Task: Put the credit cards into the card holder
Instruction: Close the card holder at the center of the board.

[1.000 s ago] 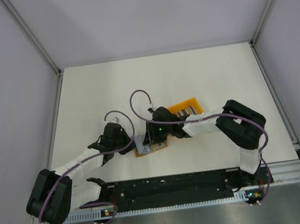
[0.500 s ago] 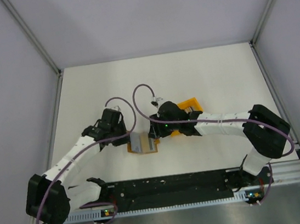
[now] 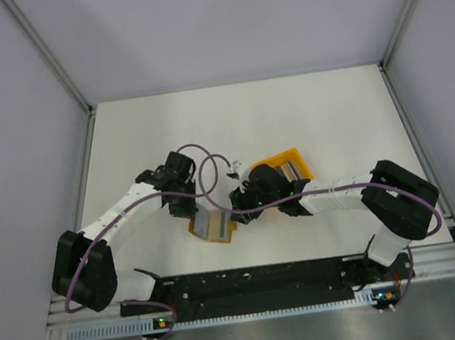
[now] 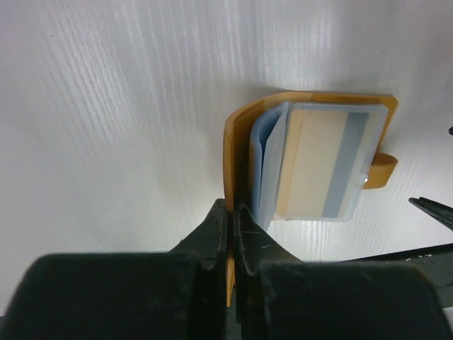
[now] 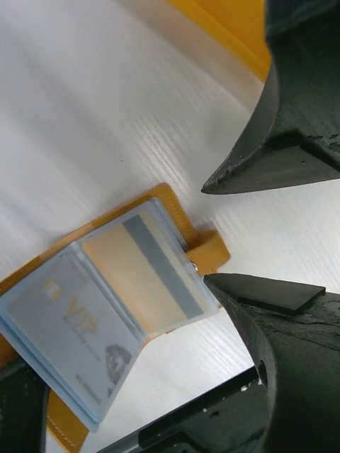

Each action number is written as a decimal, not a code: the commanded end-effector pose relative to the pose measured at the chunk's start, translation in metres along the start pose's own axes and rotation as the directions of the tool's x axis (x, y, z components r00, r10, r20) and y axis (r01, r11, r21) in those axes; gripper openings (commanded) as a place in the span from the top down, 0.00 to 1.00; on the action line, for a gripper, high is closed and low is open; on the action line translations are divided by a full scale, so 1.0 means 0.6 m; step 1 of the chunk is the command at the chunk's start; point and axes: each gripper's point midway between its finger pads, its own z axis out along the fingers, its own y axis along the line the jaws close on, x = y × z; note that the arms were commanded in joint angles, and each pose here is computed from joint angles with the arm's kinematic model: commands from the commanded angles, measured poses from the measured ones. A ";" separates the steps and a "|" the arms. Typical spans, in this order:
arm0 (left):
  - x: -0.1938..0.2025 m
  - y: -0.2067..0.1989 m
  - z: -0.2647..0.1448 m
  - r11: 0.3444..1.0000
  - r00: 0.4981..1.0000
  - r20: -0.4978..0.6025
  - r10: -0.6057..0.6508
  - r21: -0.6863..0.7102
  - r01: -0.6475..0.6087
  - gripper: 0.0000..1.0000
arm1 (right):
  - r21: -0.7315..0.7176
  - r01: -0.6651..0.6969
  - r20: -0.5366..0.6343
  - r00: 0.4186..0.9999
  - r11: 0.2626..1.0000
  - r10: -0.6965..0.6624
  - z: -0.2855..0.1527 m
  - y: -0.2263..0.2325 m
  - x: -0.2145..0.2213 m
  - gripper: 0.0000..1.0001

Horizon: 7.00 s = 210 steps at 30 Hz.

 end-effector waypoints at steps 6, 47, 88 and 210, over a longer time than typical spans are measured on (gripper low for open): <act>-0.027 0.004 0.003 0.998 0.999 0.008 0.034 -0.058 -0.034 1.00 | -0.162 0.373 0.263 0.909 0.914 -0.324 0.012 0.035 -0.033 0.51; -0.037 -0.032 0.008 0.999 0.999 0.039 -0.016 0.050 0.014 0.99 | -0.004 0.532 0.402 0.776 0.847 -0.485 0.044 0.056 -0.001 0.81; -0.057 -0.081 -0.018 0.973 0.988 0.117 -0.101 0.218 0.073 0.81 | 0.073 0.437 0.744 0.574 0.897 -0.341 -0.055 0.097 -0.096 0.89; 0.072 -0.042 0.082 0.917 0.932 0.101 -0.349 0.244 0.317 0.69 | -0.066 -0.126 0.095 0.987 0.990 0.132 -0.011 0.064 -0.028 1.00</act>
